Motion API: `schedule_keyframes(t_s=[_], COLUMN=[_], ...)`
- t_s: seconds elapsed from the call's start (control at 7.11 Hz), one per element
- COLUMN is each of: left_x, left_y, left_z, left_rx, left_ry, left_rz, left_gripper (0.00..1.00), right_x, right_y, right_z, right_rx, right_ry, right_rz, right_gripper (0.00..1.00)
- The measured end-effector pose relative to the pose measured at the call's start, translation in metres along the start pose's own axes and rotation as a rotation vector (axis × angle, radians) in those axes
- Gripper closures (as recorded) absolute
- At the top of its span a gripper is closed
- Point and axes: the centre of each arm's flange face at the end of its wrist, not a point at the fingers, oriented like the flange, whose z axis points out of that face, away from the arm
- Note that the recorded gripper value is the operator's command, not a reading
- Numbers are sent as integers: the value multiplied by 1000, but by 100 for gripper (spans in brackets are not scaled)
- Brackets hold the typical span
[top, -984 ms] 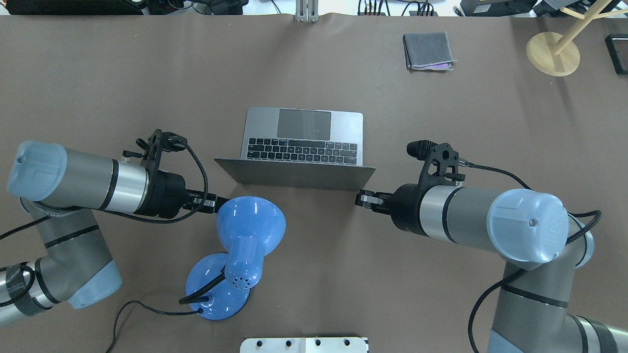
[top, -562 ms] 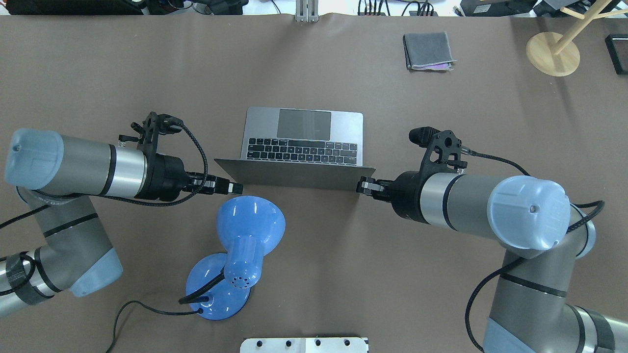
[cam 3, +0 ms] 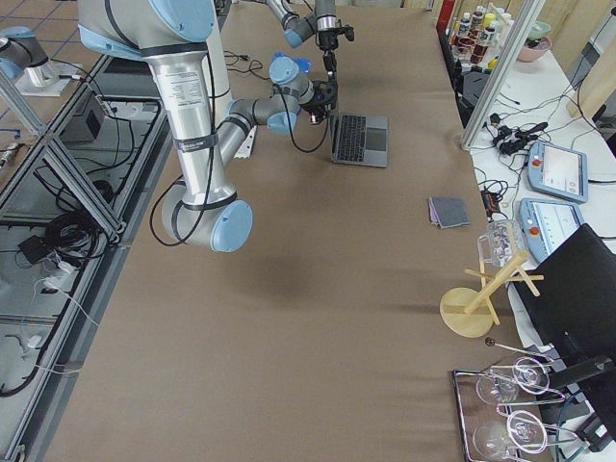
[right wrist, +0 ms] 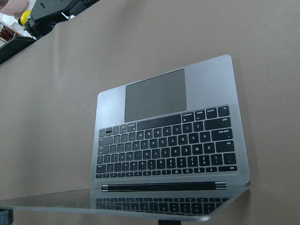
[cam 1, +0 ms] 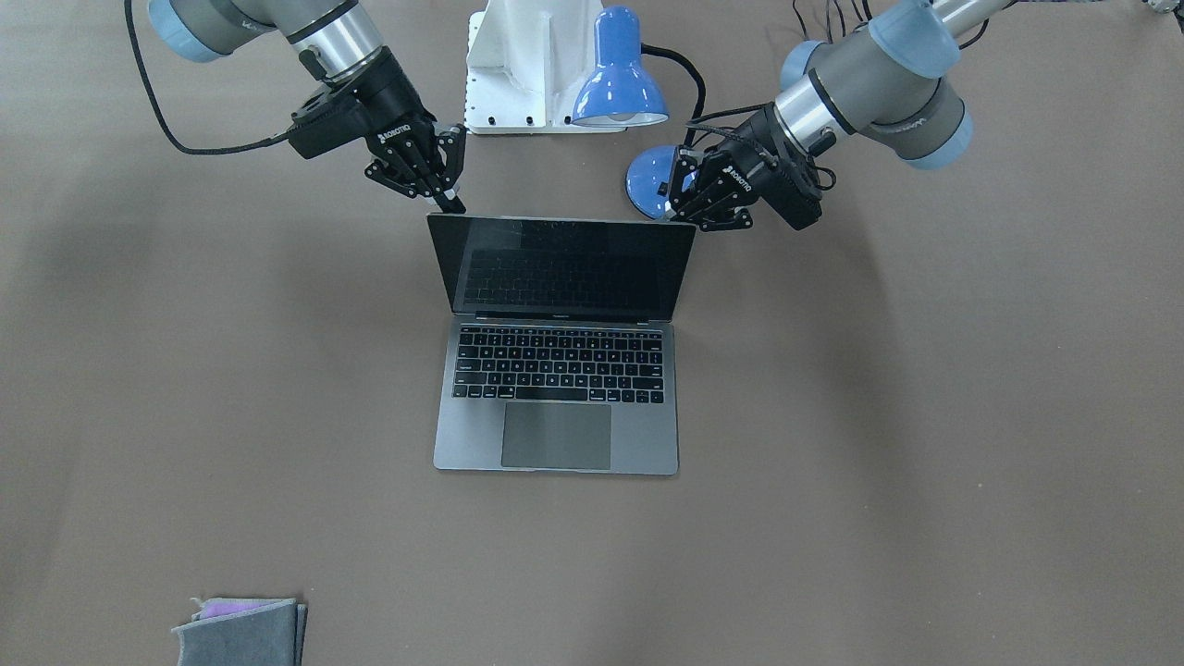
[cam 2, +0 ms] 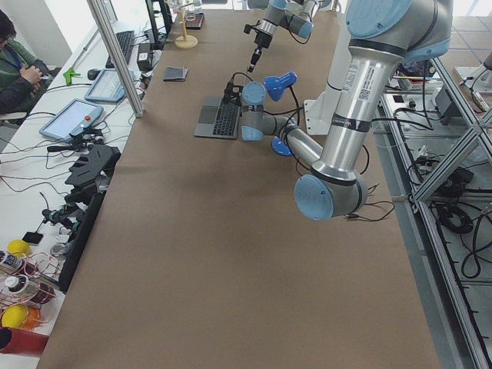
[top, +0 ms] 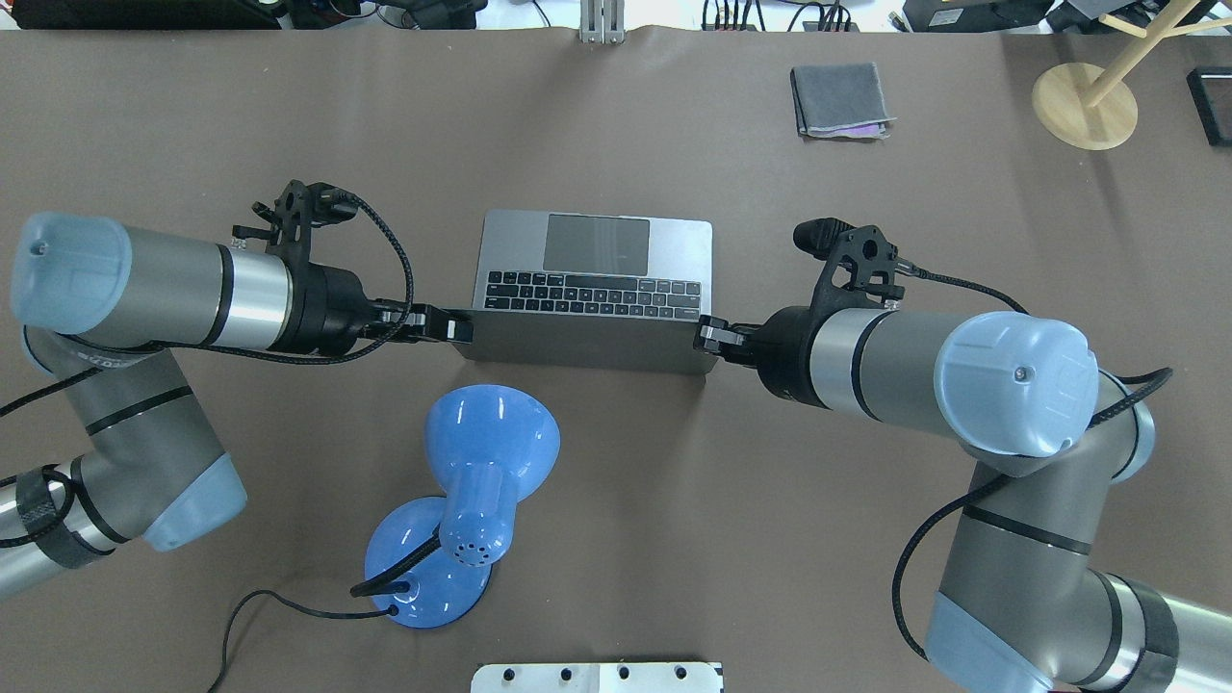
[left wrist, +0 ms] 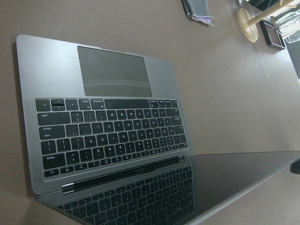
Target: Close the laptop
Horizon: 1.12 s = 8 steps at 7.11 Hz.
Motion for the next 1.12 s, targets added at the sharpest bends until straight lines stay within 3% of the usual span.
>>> schedule_keyframes(t_s=[0.56, 1.12], left_x=[0, -12], left_y=[-13, -52], left_z=[6, 11], left_rx=[27, 84], left_ry=[-12, -50], left_rz=[0, -8], left_gripper=[100, 100], right_x=[-1, -1], right_y=[-26, -45], right_z=[11, 28], right_rx=[39, 65], right_ry=[17, 47], right_rz=[11, 20], right_gripper=[100, 100])
